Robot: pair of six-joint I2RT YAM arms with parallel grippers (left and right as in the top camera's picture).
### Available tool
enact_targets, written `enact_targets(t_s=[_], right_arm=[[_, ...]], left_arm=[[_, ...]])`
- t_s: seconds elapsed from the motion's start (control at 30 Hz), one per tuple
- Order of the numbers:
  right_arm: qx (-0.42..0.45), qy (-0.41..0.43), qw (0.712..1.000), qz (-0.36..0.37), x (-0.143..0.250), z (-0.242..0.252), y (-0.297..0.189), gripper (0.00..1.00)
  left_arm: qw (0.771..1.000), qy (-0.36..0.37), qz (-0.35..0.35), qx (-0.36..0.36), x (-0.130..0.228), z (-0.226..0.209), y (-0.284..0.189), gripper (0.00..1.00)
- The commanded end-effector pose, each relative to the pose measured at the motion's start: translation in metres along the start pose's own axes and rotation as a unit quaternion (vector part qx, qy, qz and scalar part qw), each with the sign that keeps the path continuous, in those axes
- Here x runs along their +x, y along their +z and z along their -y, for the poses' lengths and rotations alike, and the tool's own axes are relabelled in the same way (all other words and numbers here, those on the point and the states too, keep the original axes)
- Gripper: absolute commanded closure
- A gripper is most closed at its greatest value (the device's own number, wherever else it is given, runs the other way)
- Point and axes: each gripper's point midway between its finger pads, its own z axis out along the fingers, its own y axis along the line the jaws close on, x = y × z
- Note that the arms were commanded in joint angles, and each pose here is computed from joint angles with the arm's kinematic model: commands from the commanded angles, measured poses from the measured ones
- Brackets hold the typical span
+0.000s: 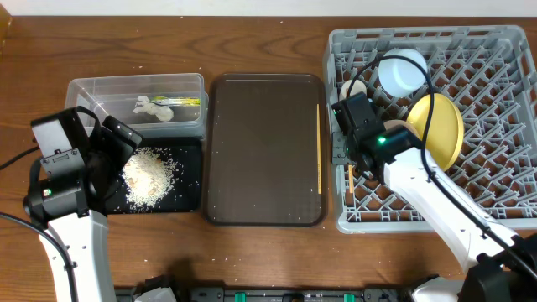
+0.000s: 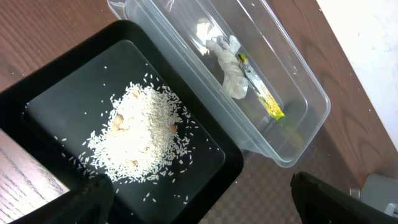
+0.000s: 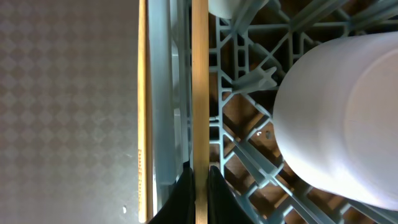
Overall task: Sort waste into correct bins and load items into the dishwasher rack
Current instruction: 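Lower the chopstick into the rack's left edge and release, then move the right gripper back over the remaining chopstick on the tray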
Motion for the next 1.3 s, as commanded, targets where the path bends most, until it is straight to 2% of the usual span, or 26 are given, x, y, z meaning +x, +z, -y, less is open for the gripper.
enact_targets(t_s=[0.0,0.07,0.13,0.23,0.37,0.53,0.7,0.83,0.97,1.27], right_arm=[[0.013,-0.001,1.0,0.0,0.005,0.008,0.009,0.96],[0.013,-0.001,1.0,0.001,0.007,0.009,0.012,0.95],[0.013,-0.011,1.0,0.001,0.007,0.009,0.012,0.9],[0.013,-0.028,1.0,0.002,0.007,0.008,0.012,0.73],[0.013,-0.031,0.999,0.002,0.007,0.008,0.012,0.65],[-0.013,-0.027,0.999,0.015,-0.009,-0.004,-0.003,0.65],[-0.107,-0.039,0.993,0.03,-0.031,-0.05,-0.043,0.66],[-0.146,-0.071,0.984,0.066,-0.039,-0.089,-0.063,0.68],[-0.173,-0.1,0.977,0.079,-0.032,-0.122,-0.067,0.7],[-0.155,-0.137,0.977,0.057,-0.008,-0.142,-0.048,0.67]], left_arm=[[1.0,-0.002,0.008,0.001,-0.005,0.001,-0.003,0.06],[1.0,-0.002,0.008,0.001,-0.005,0.001,-0.003,0.06],[1.0,-0.002,0.008,0.001,-0.005,0.001,-0.003,0.06],[1.0,-0.002,0.008,0.001,-0.005,0.001,-0.003,0.06],[1.0,-0.002,0.008,0.001,-0.005,0.001,-0.003,0.06],[1.0,-0.002,0.008,0.001,-0.005,0.001,-0.003,0.06],[1.0,-0.002,0.008,0.001,-0.005,0.001,-0.003,0.06],[1.0,-0.002,0.008,0.001,-0.005,0.001,-0.003,0.06],[1.0,-0.002,0.008,0.001,-0.005,0.001,-0.003,0.06],[1.0,-0.002,0.008,0.001,-0.005,0.001,-0.003,0.06]])
